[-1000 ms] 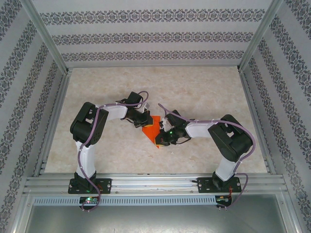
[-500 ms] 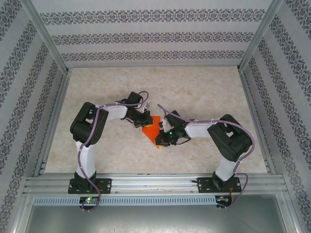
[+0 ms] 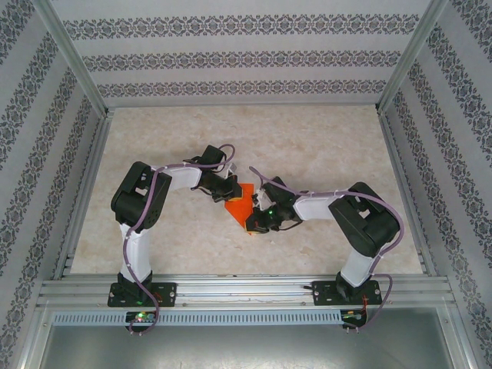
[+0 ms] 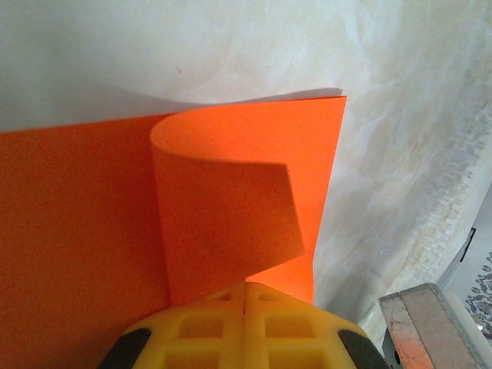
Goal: Fold a paper plane with a square sheet of paper (fold left side to right side)
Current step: Fourth fold the wing at the center of the table.
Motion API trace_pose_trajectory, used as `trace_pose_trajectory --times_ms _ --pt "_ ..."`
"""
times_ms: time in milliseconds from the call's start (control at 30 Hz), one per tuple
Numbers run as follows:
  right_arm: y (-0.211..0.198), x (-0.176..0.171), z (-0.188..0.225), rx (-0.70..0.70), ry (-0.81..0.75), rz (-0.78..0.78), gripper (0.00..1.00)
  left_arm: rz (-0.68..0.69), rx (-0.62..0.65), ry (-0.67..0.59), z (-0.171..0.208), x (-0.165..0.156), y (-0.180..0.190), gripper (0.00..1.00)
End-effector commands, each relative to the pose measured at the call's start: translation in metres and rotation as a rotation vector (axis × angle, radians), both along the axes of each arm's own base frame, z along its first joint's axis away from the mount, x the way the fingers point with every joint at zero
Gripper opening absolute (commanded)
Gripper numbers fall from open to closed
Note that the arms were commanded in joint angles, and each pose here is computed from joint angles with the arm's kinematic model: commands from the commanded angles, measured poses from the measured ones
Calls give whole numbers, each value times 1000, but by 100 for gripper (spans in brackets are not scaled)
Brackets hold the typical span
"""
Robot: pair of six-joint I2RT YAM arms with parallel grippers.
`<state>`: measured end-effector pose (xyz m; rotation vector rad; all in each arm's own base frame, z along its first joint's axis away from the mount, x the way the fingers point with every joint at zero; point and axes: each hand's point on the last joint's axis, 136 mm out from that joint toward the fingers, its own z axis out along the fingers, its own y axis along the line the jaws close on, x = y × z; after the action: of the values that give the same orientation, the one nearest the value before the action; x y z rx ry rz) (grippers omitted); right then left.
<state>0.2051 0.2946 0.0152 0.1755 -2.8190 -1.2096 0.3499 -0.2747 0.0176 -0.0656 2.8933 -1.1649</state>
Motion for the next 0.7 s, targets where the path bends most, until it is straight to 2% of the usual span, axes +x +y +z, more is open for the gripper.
trace_pose_trajectory --times_ms 0,267,467,667 --pt "-14 -38 -14 -67 101 51 0 26 192 123 -52 -25 31 0" --pt "-8 -28 17 2 41 39 0 24 188 121 -50 -26 30 0" --pt "-10 -5 49 100 -39 -11 0 26 183 112 -48 -25 29 0" --pt "0 25 53 134 -104 -58 0 28 176 110 -47 -24 29 0"
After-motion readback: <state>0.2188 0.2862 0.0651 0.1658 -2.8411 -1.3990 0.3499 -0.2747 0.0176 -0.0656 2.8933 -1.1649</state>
